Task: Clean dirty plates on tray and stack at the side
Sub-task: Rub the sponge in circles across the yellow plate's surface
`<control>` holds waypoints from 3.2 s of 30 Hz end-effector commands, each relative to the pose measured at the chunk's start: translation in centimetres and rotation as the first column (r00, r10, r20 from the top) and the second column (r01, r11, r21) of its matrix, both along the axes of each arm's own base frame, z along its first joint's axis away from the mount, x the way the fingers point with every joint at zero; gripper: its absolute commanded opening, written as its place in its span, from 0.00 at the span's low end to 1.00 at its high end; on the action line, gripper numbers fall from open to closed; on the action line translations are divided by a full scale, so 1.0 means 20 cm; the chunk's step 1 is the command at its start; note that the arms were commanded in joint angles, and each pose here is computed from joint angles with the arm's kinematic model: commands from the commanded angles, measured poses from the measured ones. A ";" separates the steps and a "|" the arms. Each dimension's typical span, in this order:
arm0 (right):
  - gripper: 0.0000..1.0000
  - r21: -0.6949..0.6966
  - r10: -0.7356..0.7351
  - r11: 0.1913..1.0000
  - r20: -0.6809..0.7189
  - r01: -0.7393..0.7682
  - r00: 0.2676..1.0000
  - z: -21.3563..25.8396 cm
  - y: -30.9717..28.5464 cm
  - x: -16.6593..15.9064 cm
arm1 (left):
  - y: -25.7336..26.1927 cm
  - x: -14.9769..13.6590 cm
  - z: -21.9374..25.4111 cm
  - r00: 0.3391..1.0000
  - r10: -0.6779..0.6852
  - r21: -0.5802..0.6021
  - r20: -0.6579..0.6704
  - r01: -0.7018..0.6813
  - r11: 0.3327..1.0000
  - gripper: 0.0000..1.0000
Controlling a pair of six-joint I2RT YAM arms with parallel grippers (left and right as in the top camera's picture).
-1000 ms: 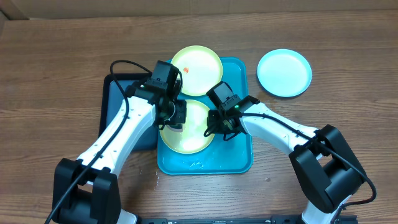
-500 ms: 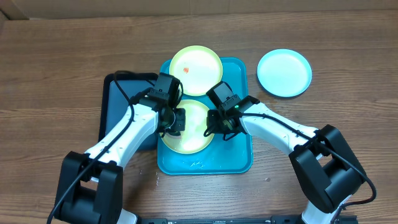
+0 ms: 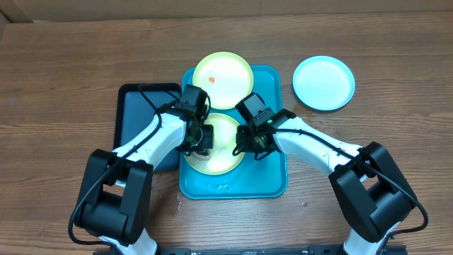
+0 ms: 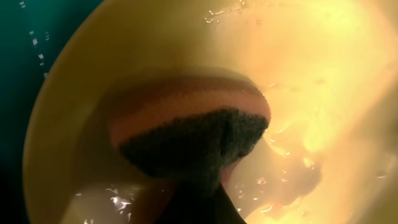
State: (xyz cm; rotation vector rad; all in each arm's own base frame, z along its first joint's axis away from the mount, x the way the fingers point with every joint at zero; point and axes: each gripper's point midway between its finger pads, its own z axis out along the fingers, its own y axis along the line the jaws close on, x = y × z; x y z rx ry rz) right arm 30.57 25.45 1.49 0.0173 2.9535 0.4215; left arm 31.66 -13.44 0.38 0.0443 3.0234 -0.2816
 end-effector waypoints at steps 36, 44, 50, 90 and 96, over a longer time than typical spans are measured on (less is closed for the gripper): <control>0.04 0.060 0.021 0.998 0.016 -0.022 1.000 0.02 0.06 0.00 | 0.14 0.10 0.23 0.999 -0.018 0.143 -0.042 0.024 0.990 0.04; 0.04 0.057 0.024 0.998 0.015 -0.025 1.000 0.02 0.06 0.00 | 0.11 0.02 0.06 0.998 -0.002 0.100 -0.065 0.009 0.995 0.04; 0.04 0.060 0.024 0.998 0.018 -0.025 1.000 0.02 0.06 0.00 | -0.02 -0.06 -0.03 0.996 -0.029 -0.068 -0.088 0.023 0.997 0.04; 0.05 0.059 0.023 0.998 0.022 -0.024 0.999 0.02 0.06 0.01 | 0.13 -0.02 0.18 1.000 0.014 0.016 0.018 -0.015 1.000 0.04; 0.05 0.059 0.023 0.998 0.022 -0.024 0.999 0.02 0.06 0.01 | 0.06 -0.06 0.07 0.999 -0.016 -0.030 0.036 0.017 0.999 0.04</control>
